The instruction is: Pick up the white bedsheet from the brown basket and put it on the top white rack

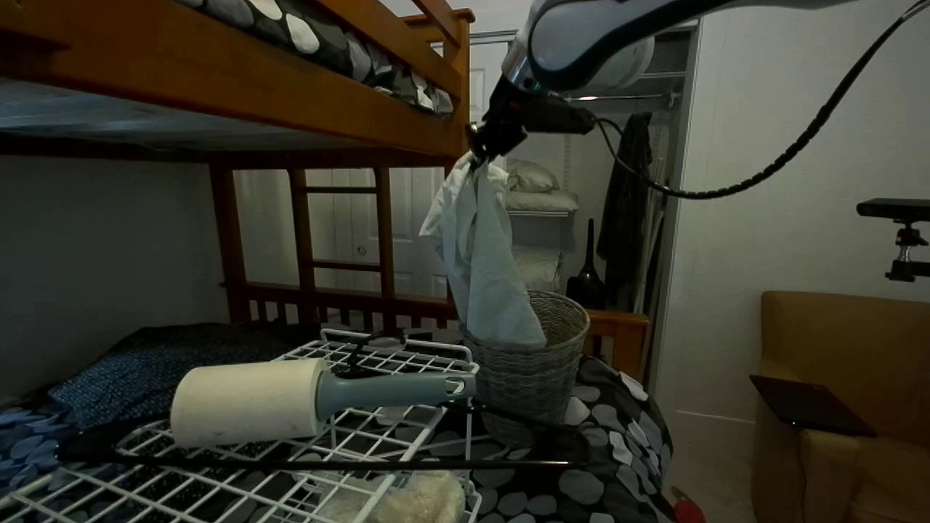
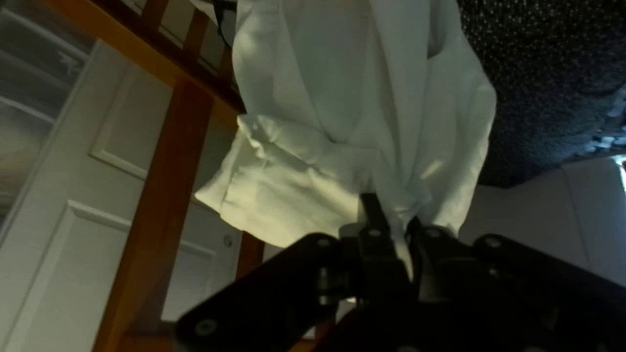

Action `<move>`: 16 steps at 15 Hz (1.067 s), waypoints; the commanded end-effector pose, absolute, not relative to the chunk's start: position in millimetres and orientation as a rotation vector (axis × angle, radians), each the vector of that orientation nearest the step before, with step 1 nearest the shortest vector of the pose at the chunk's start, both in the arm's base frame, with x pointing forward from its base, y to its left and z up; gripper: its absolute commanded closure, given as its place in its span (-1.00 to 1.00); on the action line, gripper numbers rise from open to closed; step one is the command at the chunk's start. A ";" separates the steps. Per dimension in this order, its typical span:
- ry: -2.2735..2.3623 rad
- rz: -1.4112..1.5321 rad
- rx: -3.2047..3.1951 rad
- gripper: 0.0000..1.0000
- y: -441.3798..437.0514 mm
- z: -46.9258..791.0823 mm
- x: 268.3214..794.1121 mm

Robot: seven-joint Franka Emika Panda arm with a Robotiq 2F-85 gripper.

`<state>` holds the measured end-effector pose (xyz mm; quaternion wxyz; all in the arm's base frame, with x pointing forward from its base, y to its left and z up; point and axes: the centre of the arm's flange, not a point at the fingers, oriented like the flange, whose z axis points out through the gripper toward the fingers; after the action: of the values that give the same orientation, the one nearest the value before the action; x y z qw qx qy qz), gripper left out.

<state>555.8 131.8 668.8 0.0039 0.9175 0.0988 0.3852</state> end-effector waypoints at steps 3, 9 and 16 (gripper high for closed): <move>0.651 1.404 2.850 0.96 186.4 765.3 494.1; 1.139 1.575 2.723 0.96 263.0 830.2 450.5; 1.231 1.633 2.727 0.84 283.0 831.6 437.1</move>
<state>437.1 283.0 831.6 -0.1331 0.7929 0.3580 0.4749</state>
